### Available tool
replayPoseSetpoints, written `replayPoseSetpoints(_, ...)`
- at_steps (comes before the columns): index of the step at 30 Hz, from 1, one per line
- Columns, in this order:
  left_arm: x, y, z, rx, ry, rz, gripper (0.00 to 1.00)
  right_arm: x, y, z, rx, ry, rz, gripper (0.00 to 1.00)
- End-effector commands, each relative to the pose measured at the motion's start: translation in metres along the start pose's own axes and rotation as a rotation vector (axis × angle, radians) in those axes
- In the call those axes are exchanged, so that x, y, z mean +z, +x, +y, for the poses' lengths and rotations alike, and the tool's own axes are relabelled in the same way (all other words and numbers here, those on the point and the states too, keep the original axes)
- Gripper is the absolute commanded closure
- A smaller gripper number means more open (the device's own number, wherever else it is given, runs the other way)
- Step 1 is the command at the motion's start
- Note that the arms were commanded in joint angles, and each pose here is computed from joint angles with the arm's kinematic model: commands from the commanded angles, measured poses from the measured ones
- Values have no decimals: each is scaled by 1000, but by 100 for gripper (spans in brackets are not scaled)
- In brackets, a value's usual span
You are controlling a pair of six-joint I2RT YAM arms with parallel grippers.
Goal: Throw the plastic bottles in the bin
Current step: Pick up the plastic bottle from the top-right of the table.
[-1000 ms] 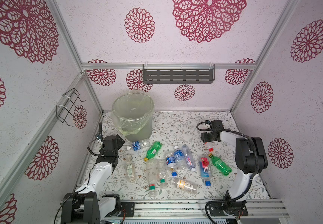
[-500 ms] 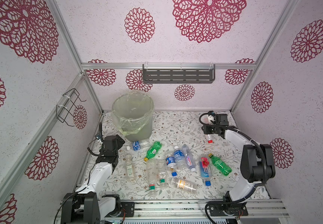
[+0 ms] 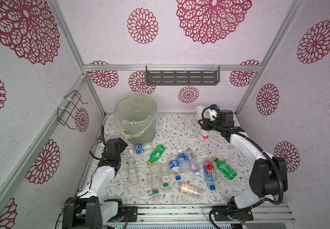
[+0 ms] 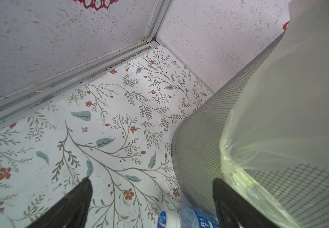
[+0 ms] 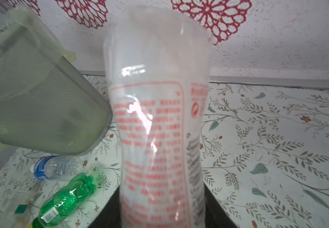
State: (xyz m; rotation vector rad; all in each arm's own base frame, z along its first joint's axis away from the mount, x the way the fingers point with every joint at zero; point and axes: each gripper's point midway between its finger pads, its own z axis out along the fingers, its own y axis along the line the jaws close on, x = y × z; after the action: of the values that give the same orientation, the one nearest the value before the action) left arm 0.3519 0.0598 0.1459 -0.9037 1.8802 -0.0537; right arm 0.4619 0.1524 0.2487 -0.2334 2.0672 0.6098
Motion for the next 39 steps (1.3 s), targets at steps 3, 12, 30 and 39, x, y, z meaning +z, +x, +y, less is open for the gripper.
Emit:
replayPoseSetpoints(3, -4, -9, -3, -19, 6, -20, 3, -30, -63, 47, 24, -122, -189, 53)
replayPoseSetpoints(12, -10, -13, -5, 6, 16, -23, 3, -36, -97, 84, 83, -254, -278, 55)
replayPoseSetpoints(30, -29, 3, 4, -9, 39, 41, 3, -44, -161, 166, 51, -472, -390, 57)
replayPoseSetpoints(39, -32, 20, 6, -27, 68, 100, 3, -37, -181, 193, 24, -535, -424, 57)
